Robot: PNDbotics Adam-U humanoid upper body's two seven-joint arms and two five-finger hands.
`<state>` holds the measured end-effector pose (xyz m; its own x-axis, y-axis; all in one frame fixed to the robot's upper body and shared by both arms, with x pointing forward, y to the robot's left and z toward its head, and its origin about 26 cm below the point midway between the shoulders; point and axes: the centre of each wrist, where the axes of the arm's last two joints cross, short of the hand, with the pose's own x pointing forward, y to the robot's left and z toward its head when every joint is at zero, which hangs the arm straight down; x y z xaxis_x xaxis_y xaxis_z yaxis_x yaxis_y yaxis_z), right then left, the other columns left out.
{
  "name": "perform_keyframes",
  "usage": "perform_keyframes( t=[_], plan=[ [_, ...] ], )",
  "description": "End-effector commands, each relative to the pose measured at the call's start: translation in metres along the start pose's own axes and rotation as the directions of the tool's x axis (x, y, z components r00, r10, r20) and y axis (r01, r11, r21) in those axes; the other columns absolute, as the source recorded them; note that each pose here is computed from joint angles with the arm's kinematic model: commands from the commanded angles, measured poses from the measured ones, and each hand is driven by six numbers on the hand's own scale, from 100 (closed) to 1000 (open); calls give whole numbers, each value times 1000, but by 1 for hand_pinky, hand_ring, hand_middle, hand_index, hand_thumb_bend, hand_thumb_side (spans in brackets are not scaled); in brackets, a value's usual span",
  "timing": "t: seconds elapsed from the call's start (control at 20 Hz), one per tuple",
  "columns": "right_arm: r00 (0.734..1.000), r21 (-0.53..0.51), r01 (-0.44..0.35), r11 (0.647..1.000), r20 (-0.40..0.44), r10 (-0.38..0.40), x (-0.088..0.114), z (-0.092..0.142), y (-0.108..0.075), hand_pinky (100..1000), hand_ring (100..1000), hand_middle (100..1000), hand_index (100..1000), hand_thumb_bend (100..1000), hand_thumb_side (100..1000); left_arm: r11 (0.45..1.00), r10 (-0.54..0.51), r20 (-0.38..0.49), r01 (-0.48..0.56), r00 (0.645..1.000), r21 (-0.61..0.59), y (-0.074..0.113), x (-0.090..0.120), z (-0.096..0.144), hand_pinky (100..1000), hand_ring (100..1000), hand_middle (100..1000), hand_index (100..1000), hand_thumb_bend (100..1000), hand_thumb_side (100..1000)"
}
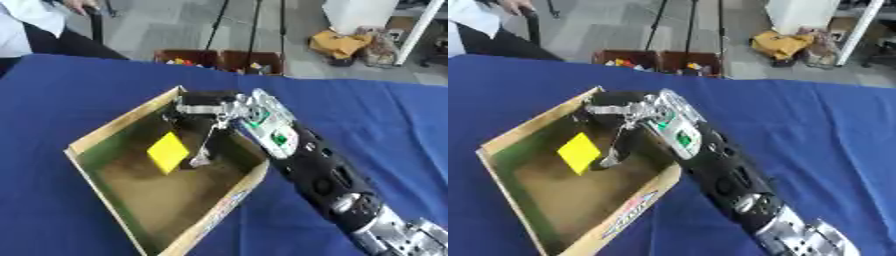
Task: Pick up objects on the table and place them in the box.
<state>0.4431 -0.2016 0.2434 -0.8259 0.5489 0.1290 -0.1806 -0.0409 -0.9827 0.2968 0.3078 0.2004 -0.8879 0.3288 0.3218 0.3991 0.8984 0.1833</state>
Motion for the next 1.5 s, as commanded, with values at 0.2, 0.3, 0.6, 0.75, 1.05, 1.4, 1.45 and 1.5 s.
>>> perform_keyframes(
  t=[0.2, 0.3, 0.6, 0.75, 1.05, 1.4, 1.45, 1.5],
  plan=[
    [997, 32, -57, 998, 59, 55, 7, 2, -10, 770, 742, 453, 658, 290, 211, 1000, -10, 16, 11, 1000, -25, 1, 5, -8, 759, 748, 891, 963, 100, 1000],
    [994, 47, -62, 997, 88, 57, 9, 3, -11, 838, 805, 531, 728, 353, 283, 1000, -10, 15, 10, 1000, -25, 1, 5, -8, 759, 748, 891, 963, 100, 1000],
    [989, 36, -46, 998, 144, 41, 15, 12, -24, 988, 965, 747, 834, 528, 716, 1000, -10, 12, 11, 1000, -22, 2, 5, -7, 760, 750, 890, 964, 100, 1000],
    [987, -17, -24, 1000, 161, 27, 19, 19, -32, 999, 975, 742, 839, 554, 778, 1000, -11, 10, 11, 1000, -21, 2, 5, -6, 761, 749, 890, 964, 100, 1000],
    [980, -136, -7, 991, 198, 34, 32, 37, -52, 990, 970, 715, 831, 528, 777, 1000, -15, 6, 15, 1000, -21, 3, 6, -4, 760, 749, 890, 964, 100, 1000],
    [969, -305, -19, 952, 229, 93, 51, 76, -76, 973, 962, 691, 821, 491, 782, 999, -32, -3, 32, 999, -12, 6, 9, -2, 759, 749, 890, 964, 100, 1000],
    [967, -332, -24, 943, 231, 106, 53, 84, -80, 971, 961, 690, 820, 487, 782, 999, -35, -6, 35, 999, -11, 6, 9, -1, 759, 749, 890, 964, 100, 1000],
    [966, -357, -28, 934, 232, 118, 55, 92, -82, 969, 960, 688, 819, 484, 781, 999, -37, -7, 37, 999, -10, 7, 10, -1, 759, 749, 890, 964, 100, 1000]
  ],
)
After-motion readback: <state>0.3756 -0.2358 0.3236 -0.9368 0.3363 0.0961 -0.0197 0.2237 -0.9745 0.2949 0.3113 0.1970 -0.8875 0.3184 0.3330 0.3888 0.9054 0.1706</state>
